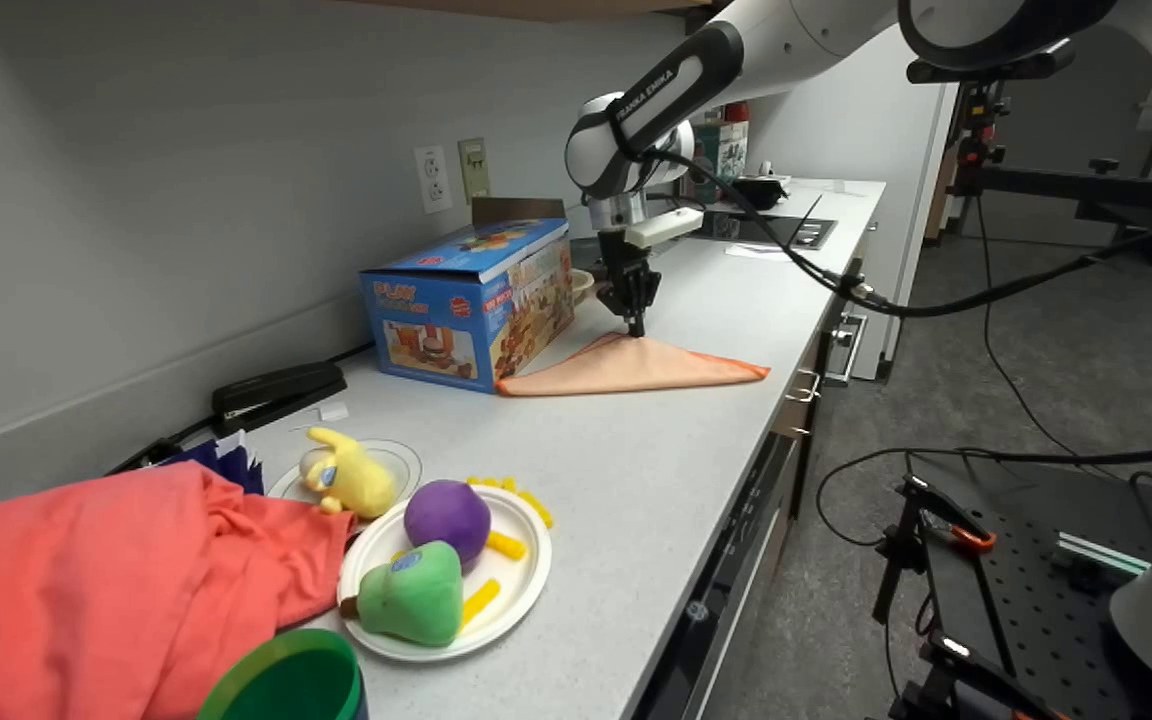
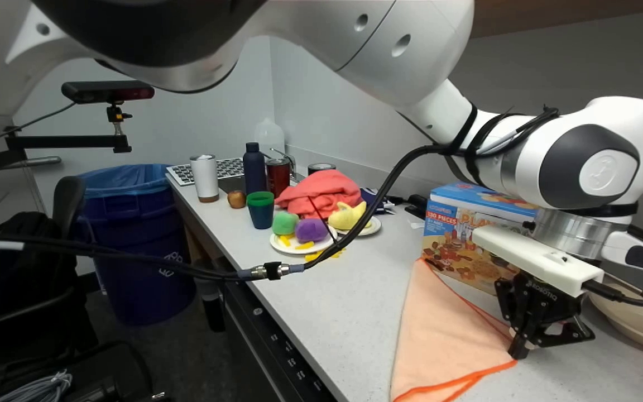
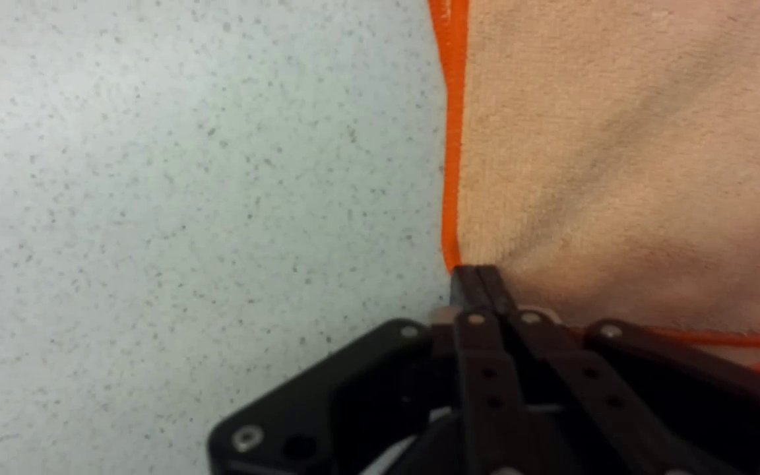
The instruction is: Unfold the peach towel and lay it flat on the countertop
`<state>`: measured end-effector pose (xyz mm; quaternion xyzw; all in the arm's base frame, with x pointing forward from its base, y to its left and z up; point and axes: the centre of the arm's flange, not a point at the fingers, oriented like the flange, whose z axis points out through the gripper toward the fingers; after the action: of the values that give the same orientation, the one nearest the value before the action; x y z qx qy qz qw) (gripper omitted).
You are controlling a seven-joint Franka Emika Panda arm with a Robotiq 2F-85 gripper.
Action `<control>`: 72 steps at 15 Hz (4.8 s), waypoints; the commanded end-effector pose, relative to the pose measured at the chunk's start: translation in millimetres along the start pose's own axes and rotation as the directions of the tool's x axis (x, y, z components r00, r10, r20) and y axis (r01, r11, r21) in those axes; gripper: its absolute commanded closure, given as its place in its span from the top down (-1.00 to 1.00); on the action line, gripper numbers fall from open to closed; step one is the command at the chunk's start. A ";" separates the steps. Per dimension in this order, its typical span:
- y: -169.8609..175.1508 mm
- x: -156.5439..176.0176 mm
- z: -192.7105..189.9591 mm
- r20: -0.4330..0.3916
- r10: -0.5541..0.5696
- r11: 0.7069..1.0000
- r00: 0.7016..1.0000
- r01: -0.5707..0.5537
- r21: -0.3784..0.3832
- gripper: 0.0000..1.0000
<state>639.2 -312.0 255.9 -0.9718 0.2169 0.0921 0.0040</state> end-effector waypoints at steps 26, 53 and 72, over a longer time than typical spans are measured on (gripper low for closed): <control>-190.2 -174.3 -74.0 0.315 -0.755 0.570 0.575 0.813 -0.118 -0.99; -231.1 -216.6 -67.3 0.002 -0.873 0.483 0.487 0.866 -0.129 0.10; -182.5 -190.8 -110.6 -0.213 -0.698 0.716 0.684 0.680 -0.161 1.00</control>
<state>566.3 -71.6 393.2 -0.9847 -0.1687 -0.0360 -0.0237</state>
